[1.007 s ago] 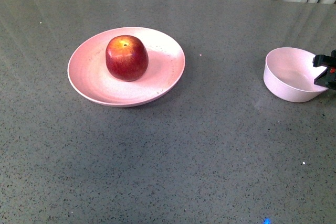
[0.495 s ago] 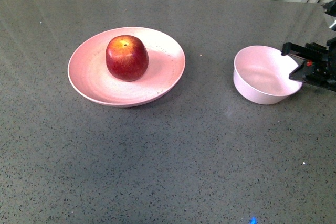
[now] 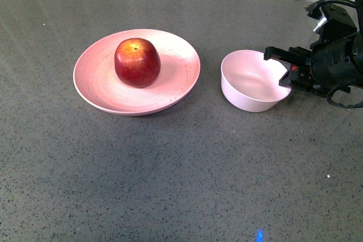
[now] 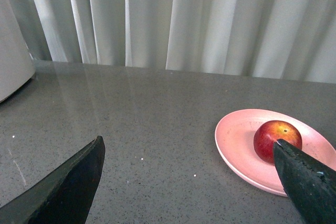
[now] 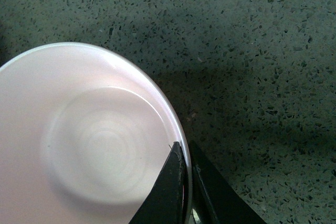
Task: Move apple from plate to bowl
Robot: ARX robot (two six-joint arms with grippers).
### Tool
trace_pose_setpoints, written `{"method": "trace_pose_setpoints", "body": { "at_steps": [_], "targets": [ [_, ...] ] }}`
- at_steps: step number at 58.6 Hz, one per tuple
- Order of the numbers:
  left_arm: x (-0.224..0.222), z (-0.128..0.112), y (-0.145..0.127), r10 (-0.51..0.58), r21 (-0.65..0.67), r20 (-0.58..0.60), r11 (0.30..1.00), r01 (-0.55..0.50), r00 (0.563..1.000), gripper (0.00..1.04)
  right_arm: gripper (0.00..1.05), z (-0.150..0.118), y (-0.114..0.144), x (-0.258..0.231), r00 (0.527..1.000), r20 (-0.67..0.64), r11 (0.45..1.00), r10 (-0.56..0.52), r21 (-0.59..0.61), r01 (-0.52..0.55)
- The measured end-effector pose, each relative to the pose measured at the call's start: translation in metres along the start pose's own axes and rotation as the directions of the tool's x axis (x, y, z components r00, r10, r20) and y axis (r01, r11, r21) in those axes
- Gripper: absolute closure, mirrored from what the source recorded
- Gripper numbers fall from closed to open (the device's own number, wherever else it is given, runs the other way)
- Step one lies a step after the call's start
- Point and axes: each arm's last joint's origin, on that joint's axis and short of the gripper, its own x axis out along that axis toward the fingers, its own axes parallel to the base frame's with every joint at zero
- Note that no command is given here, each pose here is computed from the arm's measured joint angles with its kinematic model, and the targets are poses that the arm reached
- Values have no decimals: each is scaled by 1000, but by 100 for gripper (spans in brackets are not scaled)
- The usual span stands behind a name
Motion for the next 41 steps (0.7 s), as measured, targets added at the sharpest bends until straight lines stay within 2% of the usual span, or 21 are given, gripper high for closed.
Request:
{"method": "trace_pose_setpoints", "body": {
  "at_steps": [13,20,29,31,38,41],
  "targets": [
    [0,0,0,0,0,0,1000,0,1000,9,101,1,3,0,1000,5,1000,16,4,-16],
    [0,0,0,0,0,0,1000,0,1000,9,76,5,5,-7,998,32,998,60,31,-61],
    [0,0,0,0,0,0,1000,0,1000,9,46,18,0,-41,985,140,993,99,45,-106],
    [0,0,0,0,0,0,1000,0,1000,9,38,22,-3,-56,976,187,992,112,35,-120],
    [0,0,0,0,0,0,1000,0,1000,9,20,25,-11,-91,948,280,988,148,1,-155],
    [0,0,0,0,0,0,1000,0,1000,9,9,24,-19,-117,922,350,985,166,-25,-168]
  ]
}}
